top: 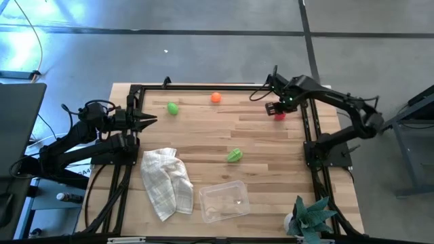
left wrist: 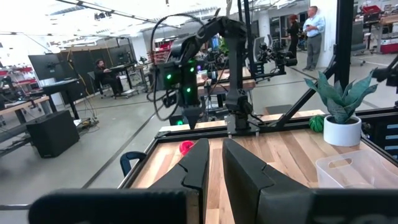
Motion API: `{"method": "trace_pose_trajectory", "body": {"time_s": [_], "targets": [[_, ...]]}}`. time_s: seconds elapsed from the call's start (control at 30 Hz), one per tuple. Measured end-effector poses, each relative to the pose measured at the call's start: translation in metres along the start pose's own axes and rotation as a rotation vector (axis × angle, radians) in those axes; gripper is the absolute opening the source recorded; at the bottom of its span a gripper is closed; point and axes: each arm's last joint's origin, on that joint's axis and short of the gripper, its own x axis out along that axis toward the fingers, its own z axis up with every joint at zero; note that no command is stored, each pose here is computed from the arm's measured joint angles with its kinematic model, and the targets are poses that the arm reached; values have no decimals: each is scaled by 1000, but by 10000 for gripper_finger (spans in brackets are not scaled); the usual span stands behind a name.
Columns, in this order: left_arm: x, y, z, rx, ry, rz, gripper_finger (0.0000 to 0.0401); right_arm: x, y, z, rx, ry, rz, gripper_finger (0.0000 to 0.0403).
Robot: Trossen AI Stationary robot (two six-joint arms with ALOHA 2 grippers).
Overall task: Pick and placing Produce into tupperware
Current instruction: Put the red apple into the transparent bin
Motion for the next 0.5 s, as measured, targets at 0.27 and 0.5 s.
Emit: {"method": "trace_pose_trajectory", "body": {"time_s": [0.27,0.5], "targets": [[0,0,0,0,0,0,37,21,6,8,2,70,-48,176],[0,0,0,0,0,0,37,23,4,11,177,48,-76,222]]}}
